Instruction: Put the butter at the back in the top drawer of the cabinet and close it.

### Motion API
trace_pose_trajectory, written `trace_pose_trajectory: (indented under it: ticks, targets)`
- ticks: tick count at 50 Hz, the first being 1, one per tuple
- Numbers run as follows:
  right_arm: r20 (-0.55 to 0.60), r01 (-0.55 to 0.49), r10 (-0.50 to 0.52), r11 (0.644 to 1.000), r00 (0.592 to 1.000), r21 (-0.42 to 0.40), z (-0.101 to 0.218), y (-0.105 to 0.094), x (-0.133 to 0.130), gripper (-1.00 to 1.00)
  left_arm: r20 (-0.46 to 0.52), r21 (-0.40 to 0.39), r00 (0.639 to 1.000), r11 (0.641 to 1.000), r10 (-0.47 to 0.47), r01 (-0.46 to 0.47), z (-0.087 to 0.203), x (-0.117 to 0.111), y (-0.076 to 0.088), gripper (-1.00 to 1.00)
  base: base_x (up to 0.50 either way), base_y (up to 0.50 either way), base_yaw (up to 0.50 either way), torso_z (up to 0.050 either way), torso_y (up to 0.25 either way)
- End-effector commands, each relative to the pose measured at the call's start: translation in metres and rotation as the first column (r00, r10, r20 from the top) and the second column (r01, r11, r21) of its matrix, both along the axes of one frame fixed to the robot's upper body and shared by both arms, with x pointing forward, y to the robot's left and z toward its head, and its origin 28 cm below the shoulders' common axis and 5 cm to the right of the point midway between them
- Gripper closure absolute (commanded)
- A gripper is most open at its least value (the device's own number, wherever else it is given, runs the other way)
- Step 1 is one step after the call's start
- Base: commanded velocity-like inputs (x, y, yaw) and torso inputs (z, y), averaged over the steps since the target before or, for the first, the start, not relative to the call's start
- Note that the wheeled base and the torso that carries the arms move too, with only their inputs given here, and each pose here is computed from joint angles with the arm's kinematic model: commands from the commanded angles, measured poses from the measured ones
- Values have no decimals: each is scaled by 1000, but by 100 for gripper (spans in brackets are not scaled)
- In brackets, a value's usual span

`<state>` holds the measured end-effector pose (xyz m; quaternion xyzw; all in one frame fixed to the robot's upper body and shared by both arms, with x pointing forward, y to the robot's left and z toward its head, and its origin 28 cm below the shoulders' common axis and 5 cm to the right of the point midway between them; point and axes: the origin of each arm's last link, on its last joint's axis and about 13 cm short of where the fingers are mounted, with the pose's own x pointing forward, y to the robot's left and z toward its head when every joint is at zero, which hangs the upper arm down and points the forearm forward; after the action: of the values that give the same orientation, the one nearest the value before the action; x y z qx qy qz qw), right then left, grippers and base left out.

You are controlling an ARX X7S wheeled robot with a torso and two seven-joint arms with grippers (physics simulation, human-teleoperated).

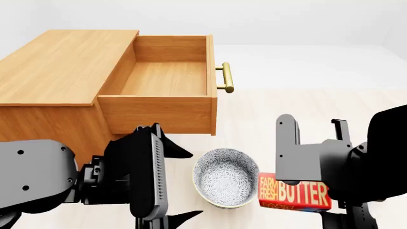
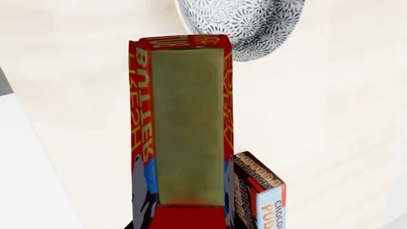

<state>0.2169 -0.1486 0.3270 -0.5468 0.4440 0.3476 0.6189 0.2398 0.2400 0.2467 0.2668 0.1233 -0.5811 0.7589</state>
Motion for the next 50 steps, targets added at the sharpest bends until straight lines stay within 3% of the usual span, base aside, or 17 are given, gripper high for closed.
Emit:
trace_pose_trajectory:
  ticks: [1, 19, 50]
  targets:
    - [68, -37, 36, 999, 997, 3, 10, 8, 0, 100, -2, 10, 1000, 1000, -9, 9, 4, 8, -3, -100, 0, 0, 0, 0, 0]
    - [84, -87, 86, 996, 993, 11, 18, 21, -1, 100, -27, 60, 999, 997, -44, 45, 0, 12, -8, -100, 0, 0, 0, 1, 1]
    - [88, -163, 161, 987, 983, 15, 20, 39, -2, 100, -14, 36, 996, 996, -83, 83, -2, 17, -19, -100, 0, 0, 0, 0, 1]
